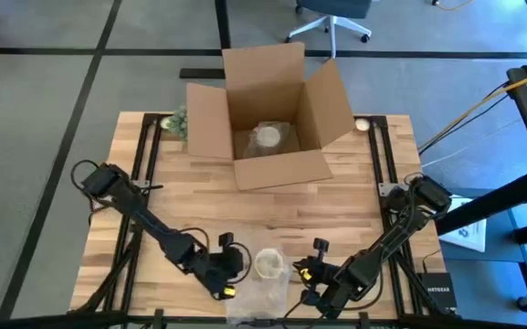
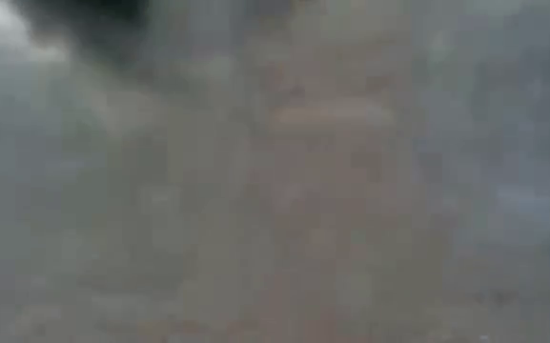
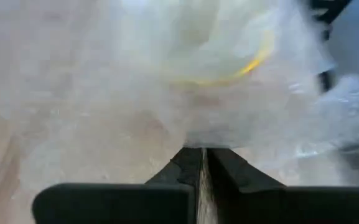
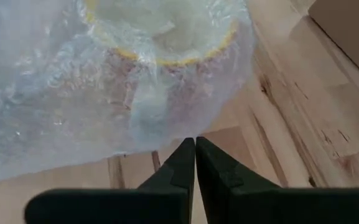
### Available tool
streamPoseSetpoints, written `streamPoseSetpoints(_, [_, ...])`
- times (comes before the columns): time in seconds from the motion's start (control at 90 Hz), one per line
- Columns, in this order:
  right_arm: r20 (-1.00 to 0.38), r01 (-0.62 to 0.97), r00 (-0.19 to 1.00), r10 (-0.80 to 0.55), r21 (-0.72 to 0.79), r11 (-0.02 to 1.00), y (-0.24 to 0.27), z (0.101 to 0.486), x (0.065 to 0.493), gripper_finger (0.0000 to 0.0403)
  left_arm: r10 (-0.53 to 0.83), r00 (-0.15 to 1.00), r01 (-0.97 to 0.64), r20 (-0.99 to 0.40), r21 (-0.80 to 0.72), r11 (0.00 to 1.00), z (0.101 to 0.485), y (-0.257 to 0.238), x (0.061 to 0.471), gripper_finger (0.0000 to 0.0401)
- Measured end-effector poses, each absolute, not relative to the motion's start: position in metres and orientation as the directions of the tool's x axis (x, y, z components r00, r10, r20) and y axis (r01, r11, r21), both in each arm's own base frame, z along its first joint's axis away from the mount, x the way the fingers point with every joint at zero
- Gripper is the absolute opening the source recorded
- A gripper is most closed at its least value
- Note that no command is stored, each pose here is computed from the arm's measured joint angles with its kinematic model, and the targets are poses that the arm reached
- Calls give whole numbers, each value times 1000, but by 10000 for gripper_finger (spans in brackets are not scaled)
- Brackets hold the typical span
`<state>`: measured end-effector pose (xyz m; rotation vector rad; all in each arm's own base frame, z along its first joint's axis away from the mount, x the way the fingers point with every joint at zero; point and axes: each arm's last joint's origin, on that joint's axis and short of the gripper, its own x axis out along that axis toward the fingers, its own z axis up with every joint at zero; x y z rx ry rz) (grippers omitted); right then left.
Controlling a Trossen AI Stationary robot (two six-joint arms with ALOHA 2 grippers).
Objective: Wrap mug
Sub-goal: Wrap the orange mug with transparent bubble wrap
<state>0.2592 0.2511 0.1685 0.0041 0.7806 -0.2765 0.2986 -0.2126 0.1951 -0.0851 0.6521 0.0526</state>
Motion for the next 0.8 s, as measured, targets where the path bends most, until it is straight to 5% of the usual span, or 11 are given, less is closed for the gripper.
streamPoseSetpoints(0.4, [-706, 259, 665, -243, -87, 962, 246, 168, 264, 1, 0, 948, -32, -318, -96, 995, 242, -192, 324, 0])
streamPoseSetpoints(0.8, [-732, 249, 638, -238, -96, 964, 244, 169, 264, 1, 2, 931, -60, -364, -148, 987, 205, -163, 361, 0])
